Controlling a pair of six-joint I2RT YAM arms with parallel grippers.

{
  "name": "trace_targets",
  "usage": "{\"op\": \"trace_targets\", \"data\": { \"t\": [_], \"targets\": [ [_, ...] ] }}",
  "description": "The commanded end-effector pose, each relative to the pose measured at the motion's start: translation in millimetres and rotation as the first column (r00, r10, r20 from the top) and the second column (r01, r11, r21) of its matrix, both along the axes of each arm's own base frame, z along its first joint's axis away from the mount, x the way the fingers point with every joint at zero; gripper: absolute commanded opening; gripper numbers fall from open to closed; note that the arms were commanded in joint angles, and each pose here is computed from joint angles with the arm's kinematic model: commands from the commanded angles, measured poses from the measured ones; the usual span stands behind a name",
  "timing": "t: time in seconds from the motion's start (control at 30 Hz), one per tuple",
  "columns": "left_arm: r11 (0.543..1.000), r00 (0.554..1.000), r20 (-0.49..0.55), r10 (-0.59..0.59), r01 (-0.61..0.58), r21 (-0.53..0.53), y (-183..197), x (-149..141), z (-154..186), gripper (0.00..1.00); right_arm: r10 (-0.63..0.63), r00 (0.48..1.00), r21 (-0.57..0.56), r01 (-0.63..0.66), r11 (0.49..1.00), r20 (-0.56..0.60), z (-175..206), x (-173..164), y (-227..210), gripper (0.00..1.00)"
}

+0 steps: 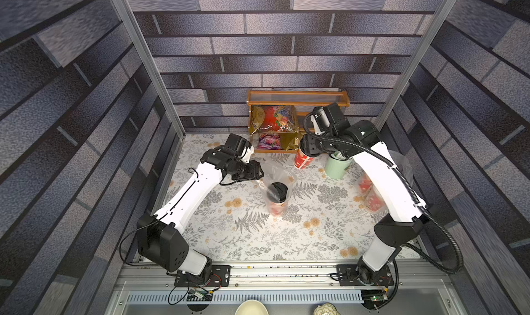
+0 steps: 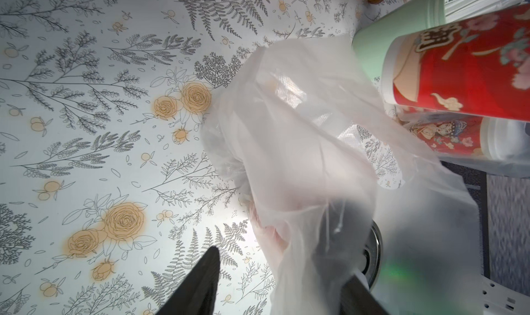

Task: Pack milk tea into plastic carrier bags
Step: Pick up the milk tea cup at the center of the board.

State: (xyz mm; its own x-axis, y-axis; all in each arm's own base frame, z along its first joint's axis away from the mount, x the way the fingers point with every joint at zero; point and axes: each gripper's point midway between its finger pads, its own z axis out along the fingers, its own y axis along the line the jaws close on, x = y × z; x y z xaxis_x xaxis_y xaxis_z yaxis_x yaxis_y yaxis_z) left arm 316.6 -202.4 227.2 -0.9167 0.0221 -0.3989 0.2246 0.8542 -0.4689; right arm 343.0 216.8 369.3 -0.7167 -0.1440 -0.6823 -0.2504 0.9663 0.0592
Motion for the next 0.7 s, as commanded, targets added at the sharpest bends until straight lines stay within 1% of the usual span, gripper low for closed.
{"op": "trace_targets", "data": {
  "t": [0.0, 0.1, 0.17, 0.23, 0.3, 0.43, 0.53, 0.67],
  "targets": [
    [0.998, 0.998, 0.054, 0.042, -0.044, 0.047, 11.7, 11.2, 13.0, 0.60, -0.006, 0.999, 0.011, 0.006, 1.000, 0.032, 25.4, -17.0, -3.5, 0.62],
    [0.995, 0.994, 0.077, 0.079, -0.083, 0.049, 20.1, 20.7, 16.5, 0.60, 0.016, 0.997, 0.046, -0.020, 0.999, 0.074, 45.8, -23.5, 5.3, 0.62],
    [0.994, 0.991, 0.086, 0.098, -0.101, 0.039, 24.6, 24.9, 18.9, 0.57, 0.036, 0.995, 0.067, -0.043, 0.997, 0.097, 56.6, -27.8, 12.6, 0.62],
    [0.994, 0.992, 0.078, 0.101, -0.104, 0.036, 26.7, 24.3, 17.5, 0.49, 0.057, 0.992, 0.088, -0.067, 0.994, 0.113, 64.3, -31.8, 19.8, 0.61],
    [0.995, 0.993, 0.069, 0.098, -0.099, 0.024, 26.1, 21.3, 14.3, 0.37, 0.084, 0.989, 0.116, -0.098, 0.988, 0.119, 69.4, -36.9, 29.6, 0.61],
    [0.995, 0.994, 0.051, 0.098, -0.097, -0.008, 23.1, 15.4, 10.5, 0.17, 0.133, 0.984, 0.160, -0.151, 0.975, 0.118, 71.2, -43.3, 49.7, 0.61],
    [0.995, 0.994, 0.050, 0.098, -0.097, -0.037, 20.9, 12.1, 11.0, 0.07, 0.182, 0.978, 0.190, -0.199, 0.961, 0.103, 67.4, -48.6, 70.6, 0.60],
    [0.993, 0.993, 0.054, 0.108, -0.104, -0.056, 20.0, 12.7, 13.3, 0.03, 0.229, 0.970, 0.202, -0.240, 0.950, 0.078, 57.3, -52.3, 93.4, 0.59]
  ]
}}
